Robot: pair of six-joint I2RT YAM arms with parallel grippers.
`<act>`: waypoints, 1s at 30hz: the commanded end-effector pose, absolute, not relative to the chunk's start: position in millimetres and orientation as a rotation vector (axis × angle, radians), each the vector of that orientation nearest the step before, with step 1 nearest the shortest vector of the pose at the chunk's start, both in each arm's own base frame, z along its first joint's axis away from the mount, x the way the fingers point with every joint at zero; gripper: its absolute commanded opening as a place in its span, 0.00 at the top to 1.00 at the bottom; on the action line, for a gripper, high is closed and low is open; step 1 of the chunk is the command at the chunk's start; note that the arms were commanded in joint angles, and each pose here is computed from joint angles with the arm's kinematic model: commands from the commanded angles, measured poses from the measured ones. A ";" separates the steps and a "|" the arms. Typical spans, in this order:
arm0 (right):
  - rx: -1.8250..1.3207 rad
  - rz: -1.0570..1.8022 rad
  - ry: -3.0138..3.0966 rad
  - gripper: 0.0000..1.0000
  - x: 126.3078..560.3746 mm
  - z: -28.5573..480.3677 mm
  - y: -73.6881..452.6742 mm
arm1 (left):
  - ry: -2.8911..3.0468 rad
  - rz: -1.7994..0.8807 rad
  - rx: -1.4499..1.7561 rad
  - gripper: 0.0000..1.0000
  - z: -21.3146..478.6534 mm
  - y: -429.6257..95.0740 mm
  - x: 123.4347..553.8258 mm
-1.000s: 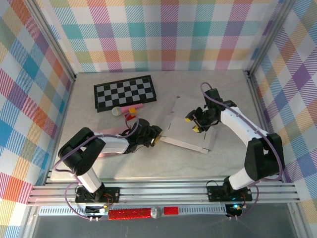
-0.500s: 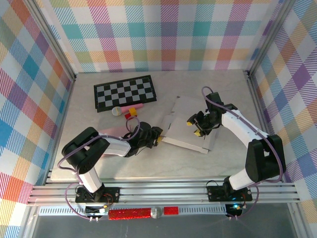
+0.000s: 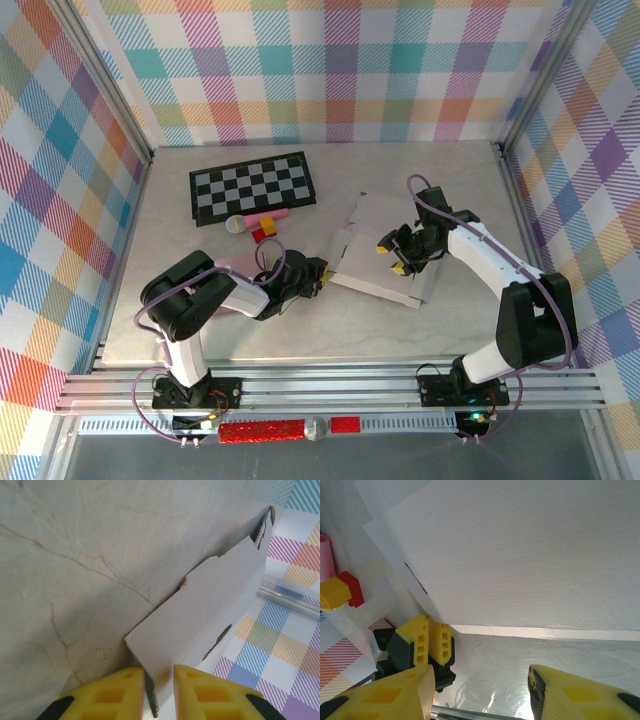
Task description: Fold the paper box
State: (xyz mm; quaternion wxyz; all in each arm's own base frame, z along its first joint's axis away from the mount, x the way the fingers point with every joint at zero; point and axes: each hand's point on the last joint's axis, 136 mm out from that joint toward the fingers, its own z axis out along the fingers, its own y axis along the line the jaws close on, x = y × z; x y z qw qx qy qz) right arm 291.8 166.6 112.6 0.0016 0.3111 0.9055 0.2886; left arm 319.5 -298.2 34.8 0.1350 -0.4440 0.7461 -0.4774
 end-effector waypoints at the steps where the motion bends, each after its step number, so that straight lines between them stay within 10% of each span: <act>1: 0.960 0.938 2.843 0.47 285.4 114.6 167.5 | 2.071 -1.442 -1.306 0.83 40.1 -304.2 330.5; 12: 1.132 1.021 2.697 0.44 261.1 112.2 172.5 | 1.945 -1.486 -1.283 1.00 63.1 -305.5 348.5; 30: 1.478 1.074 2.216 0.16 268.8 75.3 195.2 | 1.858 -1.585 -1.306 1.00 112.5 -317.3 350.6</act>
